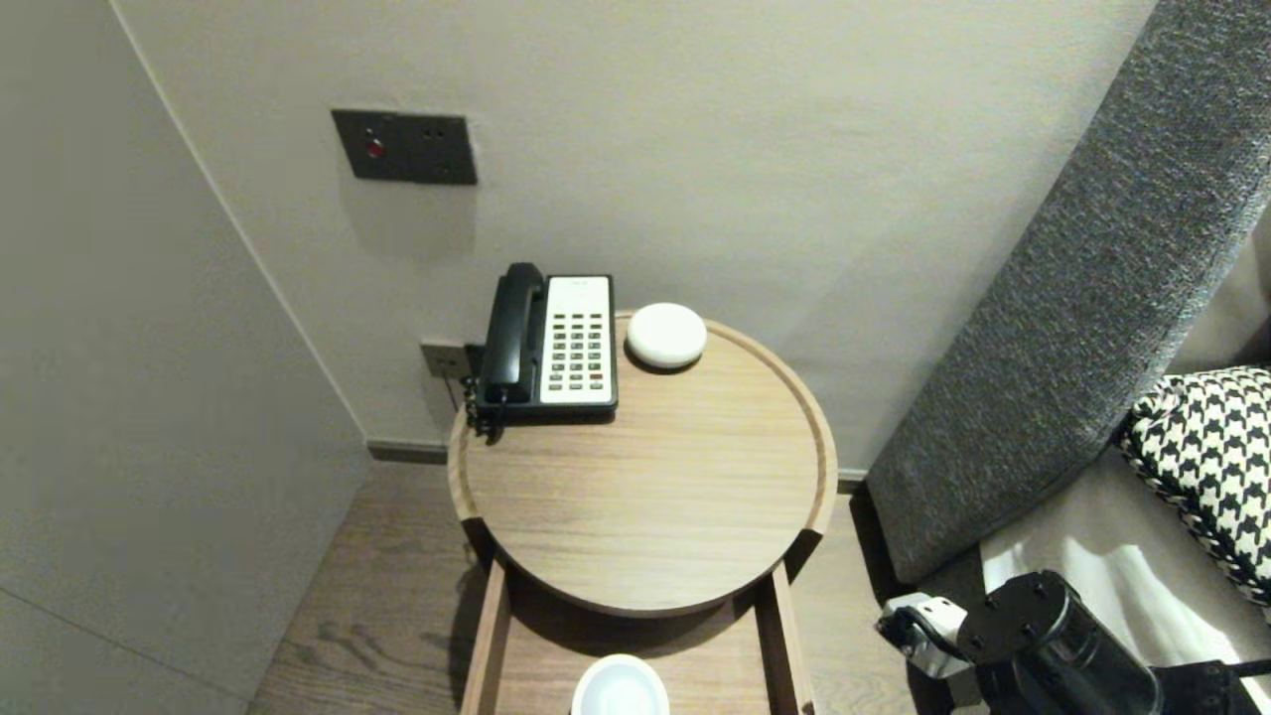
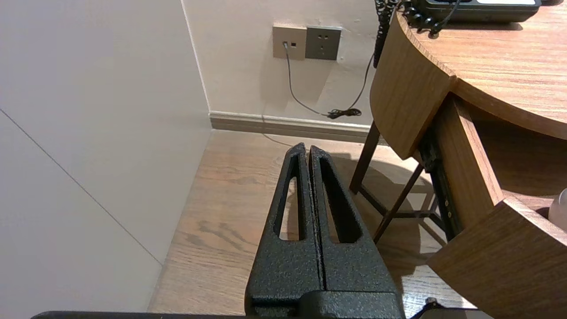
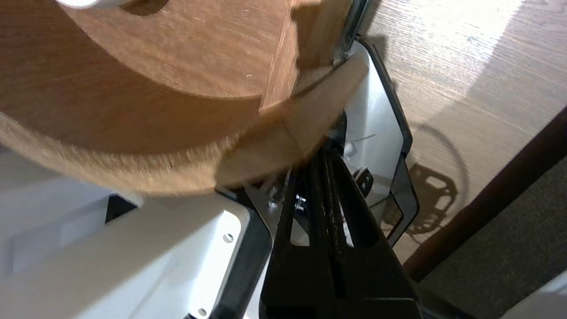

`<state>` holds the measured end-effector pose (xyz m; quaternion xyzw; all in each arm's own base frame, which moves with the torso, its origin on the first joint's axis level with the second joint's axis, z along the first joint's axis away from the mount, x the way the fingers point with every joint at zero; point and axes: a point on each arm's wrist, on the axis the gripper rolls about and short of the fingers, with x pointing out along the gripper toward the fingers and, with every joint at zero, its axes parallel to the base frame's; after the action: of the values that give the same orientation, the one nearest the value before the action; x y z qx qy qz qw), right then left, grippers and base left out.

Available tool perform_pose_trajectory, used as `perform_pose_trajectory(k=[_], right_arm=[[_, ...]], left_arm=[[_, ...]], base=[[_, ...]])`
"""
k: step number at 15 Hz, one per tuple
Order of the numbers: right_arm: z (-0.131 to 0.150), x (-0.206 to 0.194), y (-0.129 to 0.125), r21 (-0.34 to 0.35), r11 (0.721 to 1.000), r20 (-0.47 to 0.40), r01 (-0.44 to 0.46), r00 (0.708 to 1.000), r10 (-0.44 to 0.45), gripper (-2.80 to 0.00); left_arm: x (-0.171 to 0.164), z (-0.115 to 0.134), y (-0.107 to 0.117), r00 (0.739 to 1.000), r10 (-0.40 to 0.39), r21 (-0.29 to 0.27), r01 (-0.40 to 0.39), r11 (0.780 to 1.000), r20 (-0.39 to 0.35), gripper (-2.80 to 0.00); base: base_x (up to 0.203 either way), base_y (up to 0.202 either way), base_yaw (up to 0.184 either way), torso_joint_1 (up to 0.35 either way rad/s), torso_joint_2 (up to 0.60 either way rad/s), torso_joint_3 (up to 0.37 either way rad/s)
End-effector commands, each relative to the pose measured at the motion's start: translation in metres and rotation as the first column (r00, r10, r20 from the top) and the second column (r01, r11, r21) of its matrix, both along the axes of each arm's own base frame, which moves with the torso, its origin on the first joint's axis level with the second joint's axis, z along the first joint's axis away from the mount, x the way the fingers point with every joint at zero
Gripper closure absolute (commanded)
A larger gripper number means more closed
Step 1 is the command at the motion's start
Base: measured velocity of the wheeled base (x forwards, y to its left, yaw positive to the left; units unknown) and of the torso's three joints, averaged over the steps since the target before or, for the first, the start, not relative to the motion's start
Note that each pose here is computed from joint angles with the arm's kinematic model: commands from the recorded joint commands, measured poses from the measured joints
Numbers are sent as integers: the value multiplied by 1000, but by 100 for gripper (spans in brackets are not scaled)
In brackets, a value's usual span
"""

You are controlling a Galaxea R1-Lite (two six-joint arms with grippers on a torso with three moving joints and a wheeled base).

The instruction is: Close the nightstand drawer

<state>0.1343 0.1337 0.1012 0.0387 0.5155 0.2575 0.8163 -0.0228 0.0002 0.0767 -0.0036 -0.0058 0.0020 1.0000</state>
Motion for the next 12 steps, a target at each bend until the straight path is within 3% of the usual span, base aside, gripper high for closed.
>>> perform_pose_trajectory(k=[1, 12], right_arm=[[-3, 8, 8, -9, 1000, -9, 2, 1000, -2, 0], [15, 46, 30, 54, 998, 65, 44, 997, -47, 0]], left_arm=[[0, 0, 0, 1000, 0, 0, 0, 1000, 1, 0], [0, 0, 0, 1000, 0, 0, 0, 1000, 1, 0]], base=[[0, 0, 0, 0, 0, 0], [0, 0, 0, 0, 0, 0]])
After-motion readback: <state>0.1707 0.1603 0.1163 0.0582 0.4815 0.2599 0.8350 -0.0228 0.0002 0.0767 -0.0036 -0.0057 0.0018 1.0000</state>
